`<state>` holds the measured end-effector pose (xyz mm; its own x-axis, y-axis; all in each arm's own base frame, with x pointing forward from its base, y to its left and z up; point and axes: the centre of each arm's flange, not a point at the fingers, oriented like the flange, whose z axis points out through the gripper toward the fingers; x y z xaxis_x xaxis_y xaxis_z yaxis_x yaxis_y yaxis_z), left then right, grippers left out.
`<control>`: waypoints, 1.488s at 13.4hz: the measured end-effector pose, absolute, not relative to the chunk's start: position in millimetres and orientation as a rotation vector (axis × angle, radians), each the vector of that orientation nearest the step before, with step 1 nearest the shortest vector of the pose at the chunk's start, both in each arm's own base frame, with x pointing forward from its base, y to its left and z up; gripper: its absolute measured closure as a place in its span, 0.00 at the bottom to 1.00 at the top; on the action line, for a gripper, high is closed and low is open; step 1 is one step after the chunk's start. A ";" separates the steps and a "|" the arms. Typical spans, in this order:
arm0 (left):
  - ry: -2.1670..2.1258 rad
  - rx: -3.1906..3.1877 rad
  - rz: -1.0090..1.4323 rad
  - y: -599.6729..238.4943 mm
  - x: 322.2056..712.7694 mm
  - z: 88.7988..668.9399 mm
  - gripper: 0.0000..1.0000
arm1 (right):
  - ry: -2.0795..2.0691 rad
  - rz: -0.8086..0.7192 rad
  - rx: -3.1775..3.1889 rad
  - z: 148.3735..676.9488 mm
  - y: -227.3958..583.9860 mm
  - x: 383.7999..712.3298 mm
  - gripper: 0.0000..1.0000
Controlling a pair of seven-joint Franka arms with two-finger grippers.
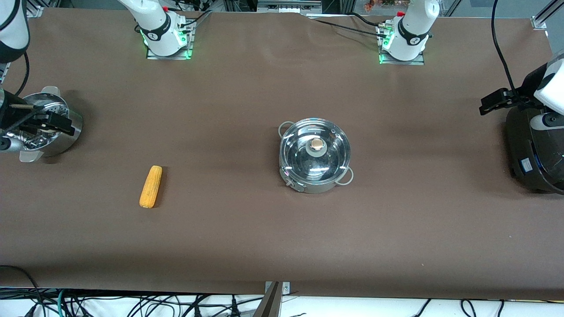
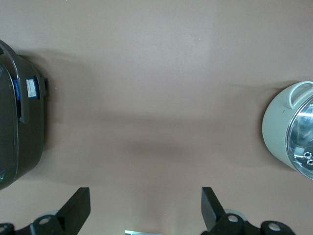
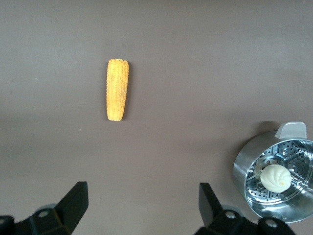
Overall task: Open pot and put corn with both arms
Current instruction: 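Reach the right gripper to the corn while the left gripper reaches the lid knob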
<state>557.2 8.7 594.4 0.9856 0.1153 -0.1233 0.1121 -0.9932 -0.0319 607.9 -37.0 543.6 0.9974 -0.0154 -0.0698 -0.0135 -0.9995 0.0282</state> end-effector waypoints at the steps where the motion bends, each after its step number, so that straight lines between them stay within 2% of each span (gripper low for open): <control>1: -0.178 -3.106 0.195 8.7 557.2 594.4 0.00 | -0.022 -0.114 3.111 538.1 -37.0 610.8 0.00; 7: -0.175 -3.106 0.195 7.7 557.3 594.2 0.00 | 0.013 -0.122 3.106 494.6 -23.1 634.4 0.00; 12: -0.174 -3.107 0.201 1.7 558.0 592.5 0.00 | -0.044 -0.125 3.106 427.4 13.8 662.0 0.00; 20: -0.195 -3.188 0.250 -110.4 573.7 552.9 0.00 | -0.059 -0.085 3.107 322.0 58.3 676.0 0.00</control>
<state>573.7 -110.4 552.9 0.9804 0.1162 -0.1589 0.1259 -0.9907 0.0524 676.0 58.3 322.0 0.9978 -0.0388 -0.0539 -0.0370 -0.9987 0.0343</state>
